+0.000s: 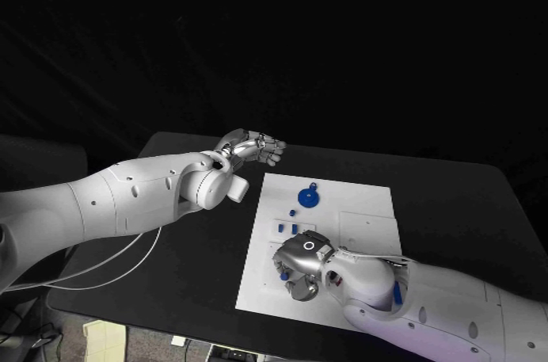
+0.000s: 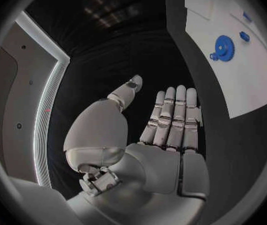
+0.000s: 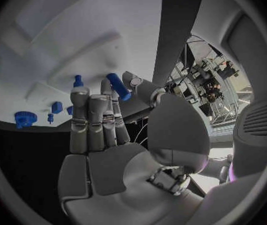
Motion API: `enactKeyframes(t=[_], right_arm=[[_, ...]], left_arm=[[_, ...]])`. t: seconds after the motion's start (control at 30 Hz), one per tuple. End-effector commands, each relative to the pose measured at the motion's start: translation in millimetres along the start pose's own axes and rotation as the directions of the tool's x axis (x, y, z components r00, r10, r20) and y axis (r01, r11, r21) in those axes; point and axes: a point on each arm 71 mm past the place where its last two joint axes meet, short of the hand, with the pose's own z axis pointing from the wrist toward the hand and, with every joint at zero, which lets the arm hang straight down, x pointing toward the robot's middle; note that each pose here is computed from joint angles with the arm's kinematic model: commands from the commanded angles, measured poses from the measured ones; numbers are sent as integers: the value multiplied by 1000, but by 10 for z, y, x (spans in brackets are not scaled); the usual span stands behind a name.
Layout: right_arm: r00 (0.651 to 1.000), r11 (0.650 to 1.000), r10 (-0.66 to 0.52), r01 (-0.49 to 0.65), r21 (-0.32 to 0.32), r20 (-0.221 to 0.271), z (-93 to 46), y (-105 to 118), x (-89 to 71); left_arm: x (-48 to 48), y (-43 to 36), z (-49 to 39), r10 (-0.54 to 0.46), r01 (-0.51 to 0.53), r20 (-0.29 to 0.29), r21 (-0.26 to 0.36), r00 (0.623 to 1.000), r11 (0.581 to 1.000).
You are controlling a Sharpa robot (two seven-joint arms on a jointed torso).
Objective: Assemble the parts on the task board
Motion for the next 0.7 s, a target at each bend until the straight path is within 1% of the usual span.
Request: enactKeyframes(t=[0.03, 0.2, 0.43, 0.6, 0.7], right_arm=[[1000, 1000, 14, -15, 11, 17, -3, 3, 0], [999, 999, 18, -20, 28, 50, -14, -13, -23], [991, 998, 37, -43, 48, 126, -57, -51, -69], [987, 997, 53, -60, 43, 149, -106, -65, -83], [986, 995, 83, -89, 35, 148, -174, -72, -88]], left_arm=[[28, -14, 3, -10, 10, -25, 4, 1000, 1000], [37, -14, 2, -10, 10, -32, 2, 999, 1000], [22, -12, -2, -9, 9, -27, 2, 1000, 1000], [18, -11, -2, -8, 8, -26, 2, 1000, 1000], [11, -10, -2, -8, 8, -24, 2, 1000, 1000]])
